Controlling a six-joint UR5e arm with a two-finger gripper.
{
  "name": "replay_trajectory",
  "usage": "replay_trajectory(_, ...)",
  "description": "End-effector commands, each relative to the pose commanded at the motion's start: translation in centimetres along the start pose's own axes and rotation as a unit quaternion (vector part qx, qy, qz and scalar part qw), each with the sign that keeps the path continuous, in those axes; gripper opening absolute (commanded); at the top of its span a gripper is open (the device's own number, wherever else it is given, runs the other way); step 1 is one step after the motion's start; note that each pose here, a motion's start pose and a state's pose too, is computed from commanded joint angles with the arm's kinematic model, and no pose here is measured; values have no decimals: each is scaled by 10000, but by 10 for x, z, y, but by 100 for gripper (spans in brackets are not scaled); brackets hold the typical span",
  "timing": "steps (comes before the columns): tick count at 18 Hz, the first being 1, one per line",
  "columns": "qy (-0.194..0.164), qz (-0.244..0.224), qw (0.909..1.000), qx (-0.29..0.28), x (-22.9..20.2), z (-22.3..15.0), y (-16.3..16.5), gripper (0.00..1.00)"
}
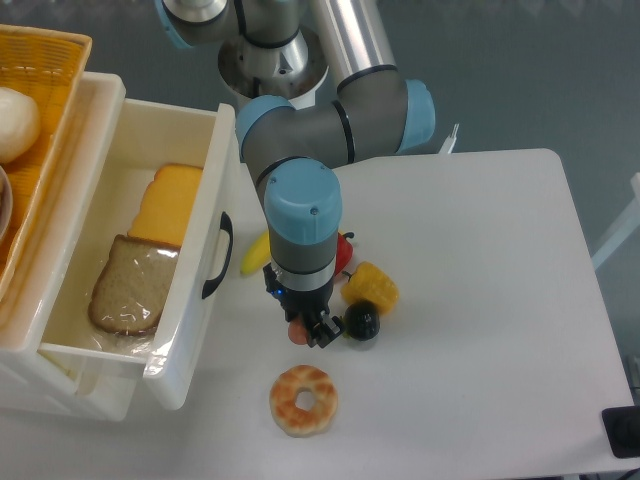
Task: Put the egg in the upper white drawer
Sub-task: 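Close the gripper on the small brown egg and lift it, then carry the held egg over the open white drawer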
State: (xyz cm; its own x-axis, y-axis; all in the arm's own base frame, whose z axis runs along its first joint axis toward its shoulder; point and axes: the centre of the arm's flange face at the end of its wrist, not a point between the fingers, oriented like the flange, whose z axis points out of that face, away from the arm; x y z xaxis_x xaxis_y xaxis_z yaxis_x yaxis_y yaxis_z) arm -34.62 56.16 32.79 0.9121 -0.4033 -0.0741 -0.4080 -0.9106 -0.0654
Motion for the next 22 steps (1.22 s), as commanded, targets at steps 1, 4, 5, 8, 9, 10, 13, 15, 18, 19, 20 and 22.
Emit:
replay_trajectory(1,18,-24,10000,-16,1,2,1,28)
replay_trajectory(4,-39,-273,9996,43,-2,-5,-3,28)
replay_trajectory(5,-83,-341,9994,56,-4,-10,-4,28)
replay_trajectory(8,8,-452,9990,2,1,-23,2,28)
replay_trajectory(9,56,-583,9983,-22,2,-25,4,28)
replay_trajectory(10,107,-806,9967,-57,5,-29,5,28)
replay_trajectory(13,144,-1531,9881,-100,19,-57,11,28)
replay_trajectory(15,140,-2081,9780,-64,28,-77,15,29)
replay_trajectory(18,104,-2645,9643,87,38,-100,16,29)
replay_trajectory(19,113,-2729,9617,224,41,-109,16,29)
replay_trajectory(20,143,-2817,9586,383,44,-119,15,29)
replay_trajectory(22,172,-3011,9509,703,47,-139,20,29)
